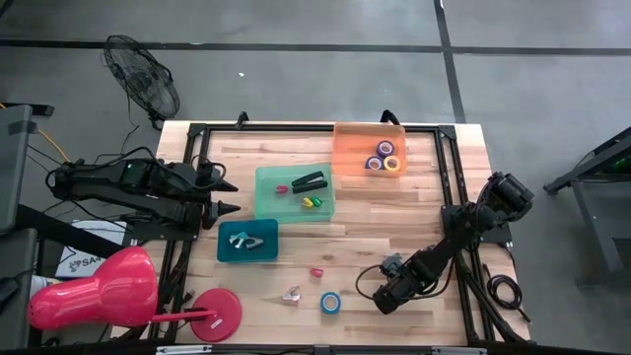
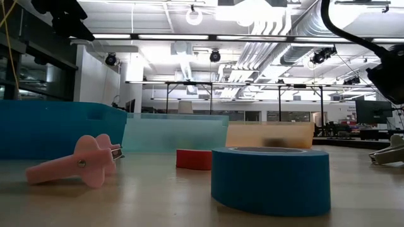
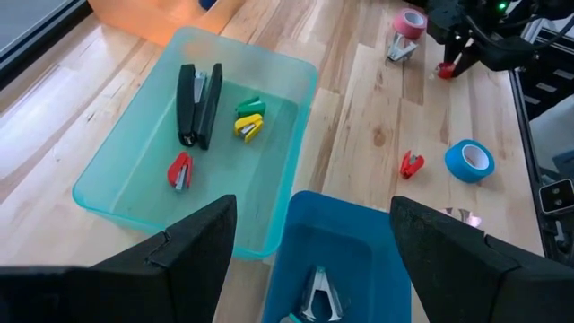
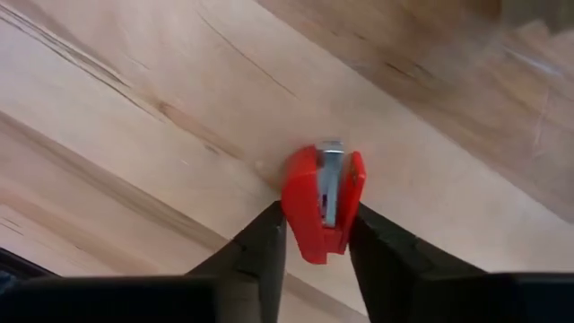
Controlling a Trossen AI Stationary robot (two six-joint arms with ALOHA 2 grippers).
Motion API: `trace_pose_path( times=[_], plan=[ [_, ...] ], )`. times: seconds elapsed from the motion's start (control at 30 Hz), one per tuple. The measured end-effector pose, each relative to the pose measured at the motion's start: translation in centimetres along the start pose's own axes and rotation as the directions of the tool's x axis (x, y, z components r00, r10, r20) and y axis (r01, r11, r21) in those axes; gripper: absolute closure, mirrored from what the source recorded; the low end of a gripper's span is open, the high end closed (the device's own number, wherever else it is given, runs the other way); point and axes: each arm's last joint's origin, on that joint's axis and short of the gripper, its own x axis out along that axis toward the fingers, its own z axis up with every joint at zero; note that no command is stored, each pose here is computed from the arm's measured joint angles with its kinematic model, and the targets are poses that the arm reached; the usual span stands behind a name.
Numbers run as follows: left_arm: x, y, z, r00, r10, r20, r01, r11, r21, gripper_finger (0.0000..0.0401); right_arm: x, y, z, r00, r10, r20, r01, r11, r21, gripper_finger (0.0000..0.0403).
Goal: Pick and place Stapler, Stapler remover, tape
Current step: Put the right red small staple remover in the light green bin
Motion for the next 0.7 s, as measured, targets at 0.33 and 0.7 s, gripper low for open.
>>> trace_pose_path(
  times=[0.33,0.7],
  plan=[
    [0.0,0.0,0.0,1.0,0.003,0.001,-0.003,1.0,0.0,0.0113,0.0,0.2,0.0,1.0,0.023,0.002,-0.023,0.999,-0.025,0.0351],
    [0.0,0.0,0.0,1.0,0.002,0.003,-0.002,1.0,0.0,0.0113,-1.6,2.9,0.5,0.98,0.171,0.099,-0.162,0.982,-0.097,0.0353]
  ],
)
